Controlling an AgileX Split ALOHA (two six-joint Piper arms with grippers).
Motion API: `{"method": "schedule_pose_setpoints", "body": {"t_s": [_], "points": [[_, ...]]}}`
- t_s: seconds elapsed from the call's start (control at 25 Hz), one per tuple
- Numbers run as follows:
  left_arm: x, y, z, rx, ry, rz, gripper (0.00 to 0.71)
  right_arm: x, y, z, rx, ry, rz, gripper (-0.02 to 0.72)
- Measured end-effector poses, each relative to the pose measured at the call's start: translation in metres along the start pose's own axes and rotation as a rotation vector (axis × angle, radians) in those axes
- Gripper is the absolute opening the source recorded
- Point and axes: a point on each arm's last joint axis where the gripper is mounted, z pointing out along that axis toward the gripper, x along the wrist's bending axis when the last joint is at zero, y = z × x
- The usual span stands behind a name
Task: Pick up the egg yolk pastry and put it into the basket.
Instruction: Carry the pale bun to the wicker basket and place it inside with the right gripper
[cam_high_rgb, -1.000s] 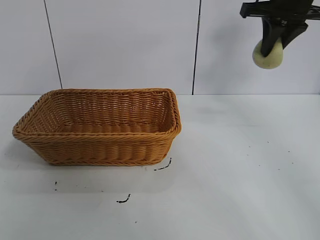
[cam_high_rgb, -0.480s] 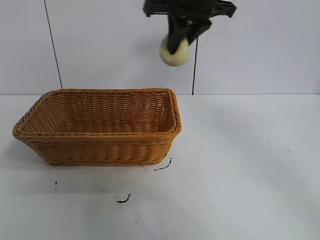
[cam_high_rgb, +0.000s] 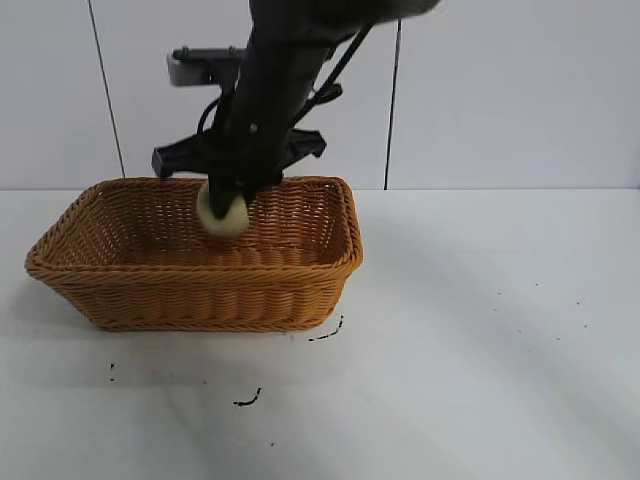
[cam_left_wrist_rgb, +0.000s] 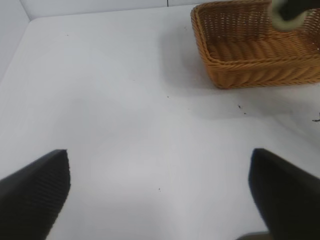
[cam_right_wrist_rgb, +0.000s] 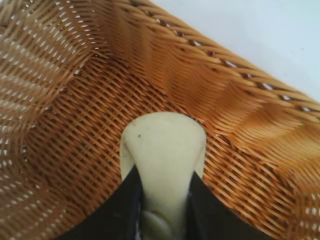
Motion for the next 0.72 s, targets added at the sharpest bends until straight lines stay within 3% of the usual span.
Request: {"method": "schedule_pose_setpoints", "body": {"t_s": [0.04,0.16,0.28,0.72], "points": [[0.0,0.0,0.0,0.0,0.0,0.0,0.697,0.0,0.0,0.0,-0.003,0.0,0.0,0.243],[0.0,0.0,0.0,0.0,0.0,0.0,0.697,0.0,0.001,-0.002,-0.004,0.0,0.0,0.453],[0.0,0.0,0.0,0.0,0.0,0.0,0.697,0.001,0.009,-0.016,-0.027,0.0,-0.003,0.573],[0.0,0.0,0.0,0.0,0.0,0.0,0.697,0.004,0.057,-0.129,-0.018,-0.023,-0.037,0.605]]}}
